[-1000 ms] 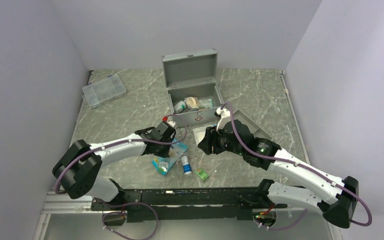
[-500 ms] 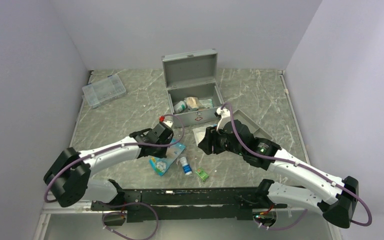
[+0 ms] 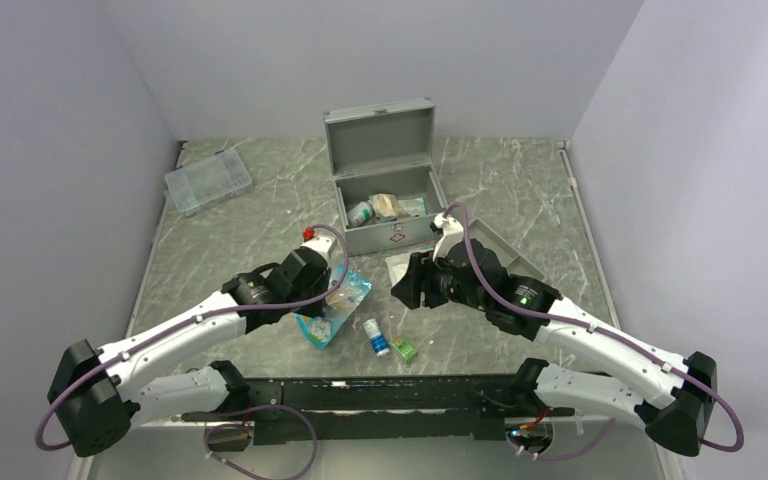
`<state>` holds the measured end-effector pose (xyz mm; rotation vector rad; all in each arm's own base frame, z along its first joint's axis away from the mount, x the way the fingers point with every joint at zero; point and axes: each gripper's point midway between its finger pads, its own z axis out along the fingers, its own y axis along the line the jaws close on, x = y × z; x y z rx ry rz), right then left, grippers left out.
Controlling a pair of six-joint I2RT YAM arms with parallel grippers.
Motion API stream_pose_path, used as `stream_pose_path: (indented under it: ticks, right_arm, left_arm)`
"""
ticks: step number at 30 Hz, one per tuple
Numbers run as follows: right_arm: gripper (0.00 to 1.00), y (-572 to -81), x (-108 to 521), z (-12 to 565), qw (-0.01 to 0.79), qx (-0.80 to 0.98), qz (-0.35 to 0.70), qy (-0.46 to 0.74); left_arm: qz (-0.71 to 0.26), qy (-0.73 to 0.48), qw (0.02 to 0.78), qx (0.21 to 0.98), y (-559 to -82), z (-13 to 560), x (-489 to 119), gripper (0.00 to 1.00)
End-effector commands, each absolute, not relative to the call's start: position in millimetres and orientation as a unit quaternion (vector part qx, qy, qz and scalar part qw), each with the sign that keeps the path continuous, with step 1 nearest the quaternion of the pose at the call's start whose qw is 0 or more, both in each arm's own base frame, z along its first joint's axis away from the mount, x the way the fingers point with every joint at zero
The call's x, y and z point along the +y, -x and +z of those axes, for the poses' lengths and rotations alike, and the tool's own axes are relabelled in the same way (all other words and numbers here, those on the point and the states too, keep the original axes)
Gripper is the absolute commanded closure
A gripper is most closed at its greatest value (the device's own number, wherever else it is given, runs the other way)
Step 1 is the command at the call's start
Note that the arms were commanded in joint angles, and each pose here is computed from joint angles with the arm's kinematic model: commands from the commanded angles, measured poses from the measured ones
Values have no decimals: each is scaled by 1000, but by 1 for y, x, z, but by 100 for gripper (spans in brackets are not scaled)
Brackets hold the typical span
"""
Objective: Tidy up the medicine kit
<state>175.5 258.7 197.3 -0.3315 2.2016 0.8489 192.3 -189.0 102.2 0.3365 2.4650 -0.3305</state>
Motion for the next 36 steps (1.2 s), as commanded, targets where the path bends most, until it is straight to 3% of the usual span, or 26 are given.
stream_pose_path:
  ticks: [1,13,26,36]
  right_arm:
    - [41,-172,276,210,364,840,387,109]
    - [40,-168,301,209,336,823,453,62]
    - [40,-174,327,200,329,828,452,46]
    - [49,-184,337,200,339,827,448,28]
  left_arm:
    - [-162,-117,325,924,-189,126,-196,100]
    - [-237,-74,356,901,-193,172,-216,100]
    - [-298,-75,353,883,-189,192,-236,100]
    - [-336,-72,341,875,-181,195,-245,100]
